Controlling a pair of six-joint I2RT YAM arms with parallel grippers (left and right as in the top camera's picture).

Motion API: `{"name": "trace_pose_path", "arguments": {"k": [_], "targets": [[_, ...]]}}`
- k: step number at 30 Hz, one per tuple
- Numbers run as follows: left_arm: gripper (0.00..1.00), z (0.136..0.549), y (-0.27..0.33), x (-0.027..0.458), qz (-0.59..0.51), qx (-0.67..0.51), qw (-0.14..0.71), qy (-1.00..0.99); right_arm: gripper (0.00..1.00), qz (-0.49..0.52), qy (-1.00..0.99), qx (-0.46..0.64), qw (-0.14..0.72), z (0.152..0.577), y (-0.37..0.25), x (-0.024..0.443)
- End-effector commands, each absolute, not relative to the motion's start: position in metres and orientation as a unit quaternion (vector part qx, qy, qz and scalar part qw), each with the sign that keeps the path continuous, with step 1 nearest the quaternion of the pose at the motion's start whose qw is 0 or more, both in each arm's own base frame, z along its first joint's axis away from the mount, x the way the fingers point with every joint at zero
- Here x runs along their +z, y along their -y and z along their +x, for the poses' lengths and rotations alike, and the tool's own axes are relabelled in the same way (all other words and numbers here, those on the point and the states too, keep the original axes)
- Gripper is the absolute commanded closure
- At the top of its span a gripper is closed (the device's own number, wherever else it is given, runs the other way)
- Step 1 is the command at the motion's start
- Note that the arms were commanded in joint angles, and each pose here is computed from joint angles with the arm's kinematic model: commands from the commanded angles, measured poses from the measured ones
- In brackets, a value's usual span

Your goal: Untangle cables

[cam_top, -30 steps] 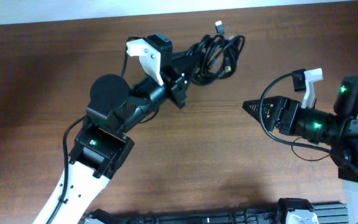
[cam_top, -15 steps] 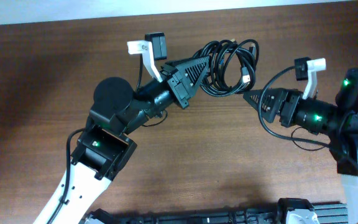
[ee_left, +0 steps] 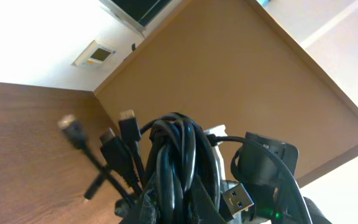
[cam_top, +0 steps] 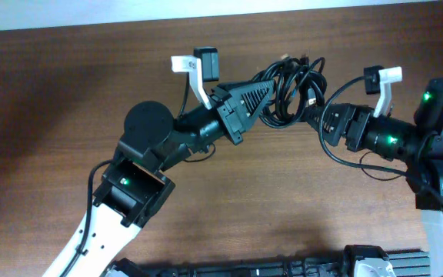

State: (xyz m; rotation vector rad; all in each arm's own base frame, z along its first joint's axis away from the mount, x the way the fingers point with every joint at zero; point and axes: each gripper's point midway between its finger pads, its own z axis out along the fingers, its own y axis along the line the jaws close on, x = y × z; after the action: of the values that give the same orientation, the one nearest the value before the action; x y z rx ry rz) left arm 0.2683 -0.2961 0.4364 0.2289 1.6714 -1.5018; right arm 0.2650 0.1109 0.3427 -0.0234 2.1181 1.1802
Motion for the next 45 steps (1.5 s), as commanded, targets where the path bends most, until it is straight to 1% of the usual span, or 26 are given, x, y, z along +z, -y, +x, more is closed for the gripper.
{"name": "trace_pose_path", "arguments": {"k": [1, 6, 9, 10, 11, 12, 14, 18, 19, 20, 21, 23, 24, 25, 27, 30, 31, 33, 34, 35, 37, 39, 41, 42, 44, 45], "targets": [[1.00, 0.241, 0.304, 0.456, 0.123, -0.632, 0.412, -0.645, 0.24, -0.026, -0.803, 0.471, 0.364, 0.265, -0.116, 0.357], [1.00, 0.229, 0.312, 0.465, 0.140, -0.645, 0.413, -0.628, 0.24, -0.030, -0.795, 0.478, 0.372, 0.268, -0.117, 0.364], [1.00, 0.228, 0.312, 0.465, 0.140, -0.645, 0.413, -0.627, 0.34, -0.035, -0.792, 0.483, 0.371, 0.266, -0.118, 0.366], [1.00, 0.229, 0.313, 0.464, 0.140, -0.645, 0.412, -0.628, 0.41, -0.040, -0.790, 0.487, 0.370, 0.265, -0.120, 0.367], [1.00, 0.230, 0.313, 0.463, 0.140, -0.644, 0.412, -0.630, 0.54, -0.042, -0.788, 0.490, 0.370, 0.264, -0.120, 0.368], [1.00, 0.232, 0.314, 0.462, 0.140, -0.641, 0.414, -0.631, 0.73, -0.046, -0.786, 0.493, 0.369, 0.263, -0.121, 0.369], [1.00, 0.235, 0.315, 0.460, 0.137, -0.639, 0.414, -0.633, 0.94, -0.047, -0.786, 0.494, 0.369, 0.263, -0.122, 0.370], [1.00, 0.244, 0.311, 0.459, 0.120, -0.628, 0.432, -0.636, 0.96, -0.047, -0.786, 0.494, 0.369, 0.263, -0.121, 0.370], [0.89, 0.248, 0.309, 0.459, 0.120, -0.616, 0.448, -0.637, 0.96, -0.046, -0.787, 0.493, 0.370, 0.264, -0.121, 0.369], [0.86, 0.251, 0.307, 0.459, 0.122, -0.609, 0.457, -0.637, 0.96, -0.046, -0.787, 0.492, 0.370, 0.264, -0.121, 0.369], [0.78, 0.254, 0.304, 0.459, 0.123, -0.603, 0.464, -0.637, 0.96, -0.046, -0.787, 0.492, 0.370, 0.264, -0.121, 0.369], [0.72, 0.261, 0.299, 0.457, 0.115, -0.597, 0.469, -0.641, 0.96, -0.045, -0.787, 0.491, 0.371, 0.264, -0.120, 0.369], [0.66, 0.266, 0.295, 0.455, 0.109, -0.592, 0.471, -0.646, 0.96, -0.042, -0.789, 0.487, 0.373, 0.266, -0.119, 0.368], [0.64, 0.270, 0.291, 0.453, 0.104, -0.587, 0.472, -0.649, 0.96, -0.039, -0.790, 0.484, 0.374, 0.267, -0.118, 0.367], [0.53, 0.276, 0.286, 0.448, 0.106, -0.576, 0.475, -0.656, 0.96, -0.030, -0.795, 0.472, 0.380, 0.271, -0.115, 0.365], [0.34, 0.257, 0.291, 0.445, 0.268, -0.525, 0.524, -0.615, 0.96, -0.009, -0.805, 0.446, 0.391, 0.278, -0.107, 0.360], [0.28, 0.238, 0.297, 0.439, 0.359, -0.508, 0.528, -0.578, 0.96, 0.002, -0.809, 0.436, 0.395, 0.282, -0.103, 0.358], [0.19, 0.213, 0.302, 0.422, 0.472, -0.479, 0.525, -0.522, 0.96, 0.042, -0.818, 0.415, 0.396, 0.288, -0.093, 0.351], [0.18, 0.208, 0.302, 0.414, 0.500, -0.466, 0.524, -0.508, 0.96, 0.061, -0.823, 0.404, 0.394, 0.291, -0.088, 0.347], [0.10, 0.206, 0.302, 0.406, 0.518, -0.452, 0.523, -0.503, 0.96, 0.081, -0.827, 0.397, 0.389, 0.292, -0.084, 0.342], [0.02, 0.204, 0.301, 0.386, 0.554, -0.419, 0.519, -0.498, 0.96, 0.109, -0.835, 0.384, 0.379, 0.292, -0.078, 0.334], [0.01, 0.203, 0.299, 0.374, 0.583, -0.389, 0.522, -0.486, 0.96, 0.124, -0.842, 0.374, 0.369, 0.290, -0.075, 0.327], [0.04, 0.214, 0.299, 0.361, 0.599, -0.329, 0.537, -0.495, 0.96, 0.135, -0.847, 0.367, 0.361, 0.288, -0.072, 0.322], [0.05, 0.225, 0.299, 0.352, 0.605, -0.277, 0.547, -0.508, 0.96, 0.138, -0.849, 0.365, 0.357, 0.288, -0.072, 0.320], [0.01, 0.243, 0.300, 0.334, 0.630, -0.153, 0.558, -0.518, 0.96, 0.145, -0.849, 0.367, 0.351, 0.287, -0.072, 0.318], [0.01, 0.246, 0.302, 0.331, 0.639, -0.115, 0.560, -0.514, 0.96, 0.145, -0.849, 0.367, 0.351, 0.286, -0.072, 0.318]]}}
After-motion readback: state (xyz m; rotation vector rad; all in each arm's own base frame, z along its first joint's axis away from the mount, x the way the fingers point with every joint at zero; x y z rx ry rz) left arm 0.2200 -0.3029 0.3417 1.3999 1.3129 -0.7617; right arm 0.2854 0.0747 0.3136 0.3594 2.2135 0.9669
